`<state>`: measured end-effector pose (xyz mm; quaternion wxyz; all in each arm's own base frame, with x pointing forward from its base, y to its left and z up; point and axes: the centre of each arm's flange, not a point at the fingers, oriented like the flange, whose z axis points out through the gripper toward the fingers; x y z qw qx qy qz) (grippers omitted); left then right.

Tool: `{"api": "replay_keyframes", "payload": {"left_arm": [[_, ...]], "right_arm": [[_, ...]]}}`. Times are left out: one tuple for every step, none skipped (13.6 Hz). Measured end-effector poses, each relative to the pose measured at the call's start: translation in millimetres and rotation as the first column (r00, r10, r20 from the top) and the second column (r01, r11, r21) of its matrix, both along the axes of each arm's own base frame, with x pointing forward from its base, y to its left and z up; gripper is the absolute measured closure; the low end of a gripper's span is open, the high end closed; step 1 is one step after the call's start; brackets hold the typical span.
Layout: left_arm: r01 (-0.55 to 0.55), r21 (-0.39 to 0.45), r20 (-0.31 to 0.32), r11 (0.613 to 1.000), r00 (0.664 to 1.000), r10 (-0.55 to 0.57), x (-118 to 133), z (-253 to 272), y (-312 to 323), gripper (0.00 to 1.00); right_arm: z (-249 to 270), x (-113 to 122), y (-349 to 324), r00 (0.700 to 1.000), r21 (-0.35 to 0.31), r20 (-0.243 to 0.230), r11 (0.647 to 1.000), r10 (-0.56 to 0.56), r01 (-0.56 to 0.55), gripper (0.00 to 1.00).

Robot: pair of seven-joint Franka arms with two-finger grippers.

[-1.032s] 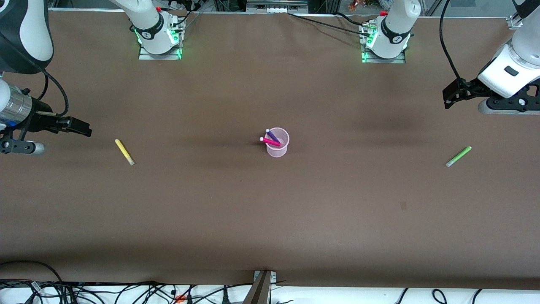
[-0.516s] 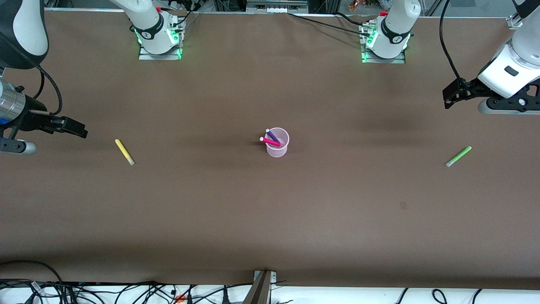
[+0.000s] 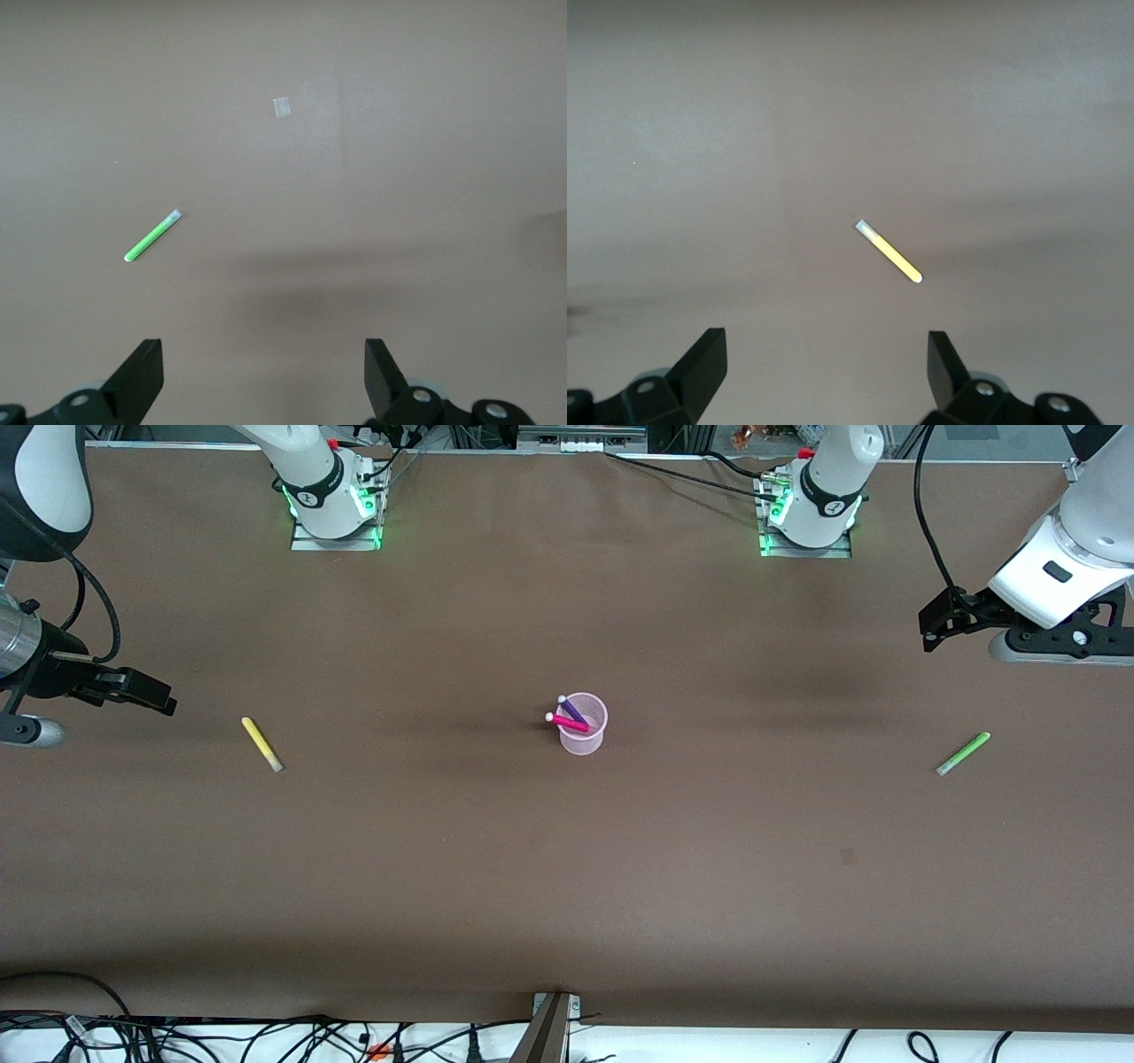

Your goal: Organize pens into pink holder with both arms

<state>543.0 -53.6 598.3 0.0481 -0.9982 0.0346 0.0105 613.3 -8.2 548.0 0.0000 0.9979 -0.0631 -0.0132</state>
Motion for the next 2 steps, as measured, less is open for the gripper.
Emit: {"api": "replay_keyframes", "payload": {"left_arm": [[-0.002,0.000,0.000,1.000,1.000,0.002,0.0,0.0,0.1,0.00],[-0.009,-0.002,0.001,1.000,1.000,0.009,0.0,0.0,-0.1,0.00]], "right_arm": [[0.0,0.0,0.0,1.000,0.000,0.000,1.000,0.000,0.000,0.00],[0.0,0.0,0.0,1.000,0.000,0.000,1.000,0.000,0.000,0.00]]}}
